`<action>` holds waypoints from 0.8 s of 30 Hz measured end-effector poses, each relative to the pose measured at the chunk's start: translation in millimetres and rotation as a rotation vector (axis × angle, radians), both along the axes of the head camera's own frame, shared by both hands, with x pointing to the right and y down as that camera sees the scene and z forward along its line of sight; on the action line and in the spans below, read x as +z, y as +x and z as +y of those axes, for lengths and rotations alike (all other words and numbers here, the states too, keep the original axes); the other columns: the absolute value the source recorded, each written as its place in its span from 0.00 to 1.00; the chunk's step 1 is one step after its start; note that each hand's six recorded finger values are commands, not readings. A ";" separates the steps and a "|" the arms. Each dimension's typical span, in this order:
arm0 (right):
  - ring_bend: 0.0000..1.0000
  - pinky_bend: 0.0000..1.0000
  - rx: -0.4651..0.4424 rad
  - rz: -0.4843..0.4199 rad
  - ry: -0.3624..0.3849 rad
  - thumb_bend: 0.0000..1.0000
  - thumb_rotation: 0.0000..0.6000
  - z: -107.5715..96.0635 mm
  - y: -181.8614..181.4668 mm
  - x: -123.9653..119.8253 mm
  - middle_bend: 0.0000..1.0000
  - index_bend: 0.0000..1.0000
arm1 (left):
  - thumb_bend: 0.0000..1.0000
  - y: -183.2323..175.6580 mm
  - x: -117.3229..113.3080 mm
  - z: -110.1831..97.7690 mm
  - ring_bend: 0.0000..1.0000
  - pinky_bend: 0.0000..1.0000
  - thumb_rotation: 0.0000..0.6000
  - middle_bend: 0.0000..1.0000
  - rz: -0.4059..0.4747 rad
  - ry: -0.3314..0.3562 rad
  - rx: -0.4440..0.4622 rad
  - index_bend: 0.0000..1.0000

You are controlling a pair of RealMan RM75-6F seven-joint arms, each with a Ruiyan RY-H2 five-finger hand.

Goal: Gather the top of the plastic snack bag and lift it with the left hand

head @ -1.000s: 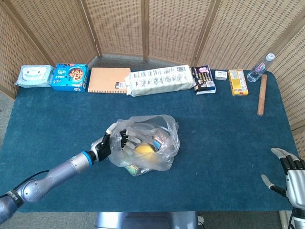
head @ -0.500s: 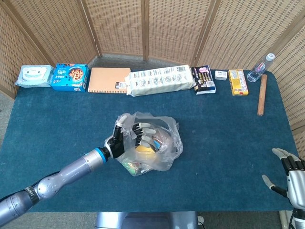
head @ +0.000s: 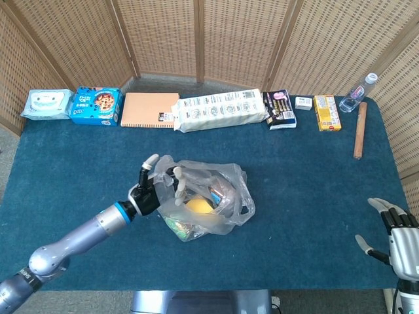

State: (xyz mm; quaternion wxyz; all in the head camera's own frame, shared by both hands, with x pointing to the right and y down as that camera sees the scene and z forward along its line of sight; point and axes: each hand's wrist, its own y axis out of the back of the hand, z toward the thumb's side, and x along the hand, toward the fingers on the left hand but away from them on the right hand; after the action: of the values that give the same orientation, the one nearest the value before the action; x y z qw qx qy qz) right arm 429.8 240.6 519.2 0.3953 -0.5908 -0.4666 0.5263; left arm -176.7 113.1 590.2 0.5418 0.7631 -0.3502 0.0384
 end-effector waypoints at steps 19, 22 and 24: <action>0.24 0.25 -0.206 -0.148 0.017 0.12 0.96 -60.5 -80.7 40.3 0.23 0.20 | 0.27 -35.3 -16.5 1.9 0.65 0.63 0.00 0.61 0.029 0.043 -0.004 0.55; 0.24 0.25 -0.243 -0.163 0.016 0.11 0.99 -69.9 -95.8 50.8 0.23 0.20 | 0.27 -35.8 -18.1 1.3 0.65 0.63 0.00 0.61 0.022 0.061 0.011 0.55; 0.24 0.25 -0.266 -0.173 0.015 0.10 0.99 -76.2 -106.0 58.2 0.23 0.20 | 0.27 -35.5 -18.9 0.9 0.65 0.63 0.00 0.61 0.016 0.073 0.023 0.55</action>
State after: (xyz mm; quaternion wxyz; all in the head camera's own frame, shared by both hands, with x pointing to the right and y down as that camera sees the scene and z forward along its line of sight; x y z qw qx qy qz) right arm 323.8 164.4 577.4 0.4245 -0.6875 -0.4205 0.4128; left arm -212.3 114.0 571.3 0.5159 0.7865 -0.3385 0.0257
